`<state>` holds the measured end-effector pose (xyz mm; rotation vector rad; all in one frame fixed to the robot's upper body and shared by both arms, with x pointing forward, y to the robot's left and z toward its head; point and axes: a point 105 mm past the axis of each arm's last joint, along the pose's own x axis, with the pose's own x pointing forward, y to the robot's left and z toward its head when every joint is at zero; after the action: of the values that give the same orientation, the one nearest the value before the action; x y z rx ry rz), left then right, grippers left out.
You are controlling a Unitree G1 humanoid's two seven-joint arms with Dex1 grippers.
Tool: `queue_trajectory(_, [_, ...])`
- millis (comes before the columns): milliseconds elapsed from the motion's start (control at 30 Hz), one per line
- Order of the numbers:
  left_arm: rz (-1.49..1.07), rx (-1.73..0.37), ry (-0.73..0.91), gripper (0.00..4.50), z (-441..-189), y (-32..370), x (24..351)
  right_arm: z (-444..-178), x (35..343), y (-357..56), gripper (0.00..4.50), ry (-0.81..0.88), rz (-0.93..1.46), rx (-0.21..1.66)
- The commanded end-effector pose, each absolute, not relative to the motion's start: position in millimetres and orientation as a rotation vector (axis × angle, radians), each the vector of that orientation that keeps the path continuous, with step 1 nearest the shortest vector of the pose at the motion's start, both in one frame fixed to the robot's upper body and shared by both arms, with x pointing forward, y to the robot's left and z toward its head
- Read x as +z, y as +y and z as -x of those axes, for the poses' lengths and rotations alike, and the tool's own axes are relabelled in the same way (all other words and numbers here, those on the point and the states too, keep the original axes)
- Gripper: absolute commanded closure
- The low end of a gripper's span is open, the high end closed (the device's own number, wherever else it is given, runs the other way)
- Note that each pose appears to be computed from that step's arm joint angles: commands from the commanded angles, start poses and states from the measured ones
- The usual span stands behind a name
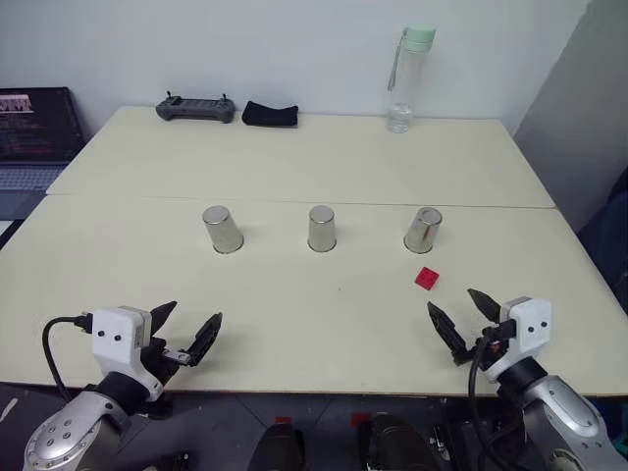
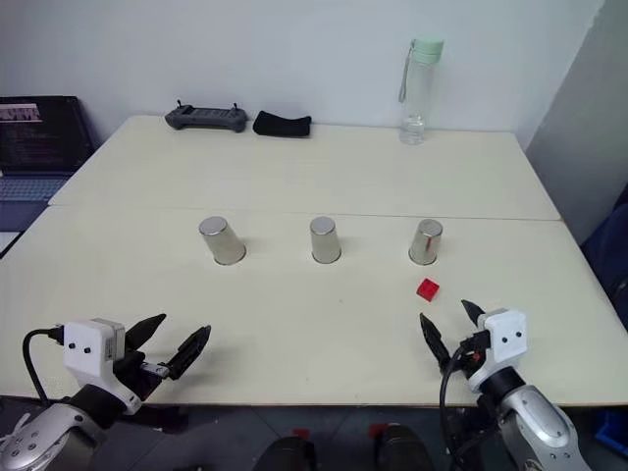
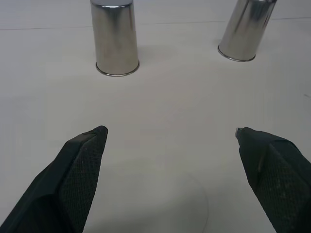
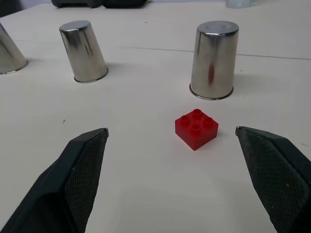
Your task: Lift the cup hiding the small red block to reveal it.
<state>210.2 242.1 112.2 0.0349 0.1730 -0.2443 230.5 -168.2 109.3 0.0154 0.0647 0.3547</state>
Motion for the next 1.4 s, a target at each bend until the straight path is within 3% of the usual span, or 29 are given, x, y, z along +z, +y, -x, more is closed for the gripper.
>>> queue_trajectory(33, [-0.064,-0.254,0.138,0.0,-213,241,120,-231,123,-161,0.03,0.025,-0.019,0.372])
queue_trajectory(1400, [-0.064,-0.267,0.133,0.0,-216,237,119,-224,88,-186,0.03,0.056,-0.022,0.339])
